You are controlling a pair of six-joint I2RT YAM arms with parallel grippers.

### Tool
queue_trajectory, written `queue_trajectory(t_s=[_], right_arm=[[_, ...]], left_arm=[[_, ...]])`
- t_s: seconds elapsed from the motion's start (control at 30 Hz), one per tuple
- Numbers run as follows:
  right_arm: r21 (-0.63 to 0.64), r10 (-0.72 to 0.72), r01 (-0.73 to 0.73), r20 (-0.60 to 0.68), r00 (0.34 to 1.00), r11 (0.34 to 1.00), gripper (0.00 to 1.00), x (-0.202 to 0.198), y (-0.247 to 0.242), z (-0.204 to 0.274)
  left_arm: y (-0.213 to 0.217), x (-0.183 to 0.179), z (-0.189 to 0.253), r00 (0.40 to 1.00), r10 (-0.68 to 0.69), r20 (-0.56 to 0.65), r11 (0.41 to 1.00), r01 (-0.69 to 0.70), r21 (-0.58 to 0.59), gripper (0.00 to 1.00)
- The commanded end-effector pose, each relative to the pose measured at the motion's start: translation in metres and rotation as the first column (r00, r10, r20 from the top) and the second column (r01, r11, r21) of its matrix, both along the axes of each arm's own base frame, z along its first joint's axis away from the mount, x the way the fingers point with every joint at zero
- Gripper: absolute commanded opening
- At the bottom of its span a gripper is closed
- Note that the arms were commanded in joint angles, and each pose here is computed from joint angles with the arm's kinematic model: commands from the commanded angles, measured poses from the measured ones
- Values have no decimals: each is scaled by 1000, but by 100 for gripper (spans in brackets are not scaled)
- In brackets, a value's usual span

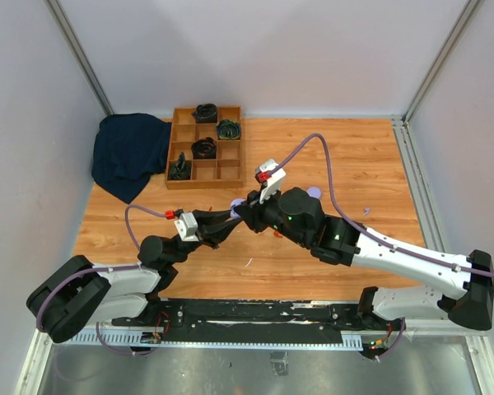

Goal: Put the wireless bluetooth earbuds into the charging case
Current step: Place the earbud in the charging case.

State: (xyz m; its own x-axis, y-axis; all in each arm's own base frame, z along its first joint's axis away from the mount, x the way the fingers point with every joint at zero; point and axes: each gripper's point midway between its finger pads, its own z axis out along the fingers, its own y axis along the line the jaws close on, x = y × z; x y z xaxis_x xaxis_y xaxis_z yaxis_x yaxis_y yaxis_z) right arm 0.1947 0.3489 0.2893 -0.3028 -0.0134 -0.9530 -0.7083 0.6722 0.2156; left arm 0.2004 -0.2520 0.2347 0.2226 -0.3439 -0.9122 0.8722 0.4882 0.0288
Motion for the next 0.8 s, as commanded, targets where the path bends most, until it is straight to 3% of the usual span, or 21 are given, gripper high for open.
queue_trajectory(t_s=[0.0,0.5,0.77], right_arm=[[9,1,-1,-19,1000,1000,20,-4,6,-5],[-34,-10,8,-46,999,999,21,-2,9,-24],[-36,-14,13,-13,1000,999,46,-1,3,-9]], left_arm=[[4,-3,31,996,7,87,997,0,-77,0],[4,-3,34,997,1,83,995,7,-95,0],[4,0,28,998,10,66,996,-4,-89,0]])
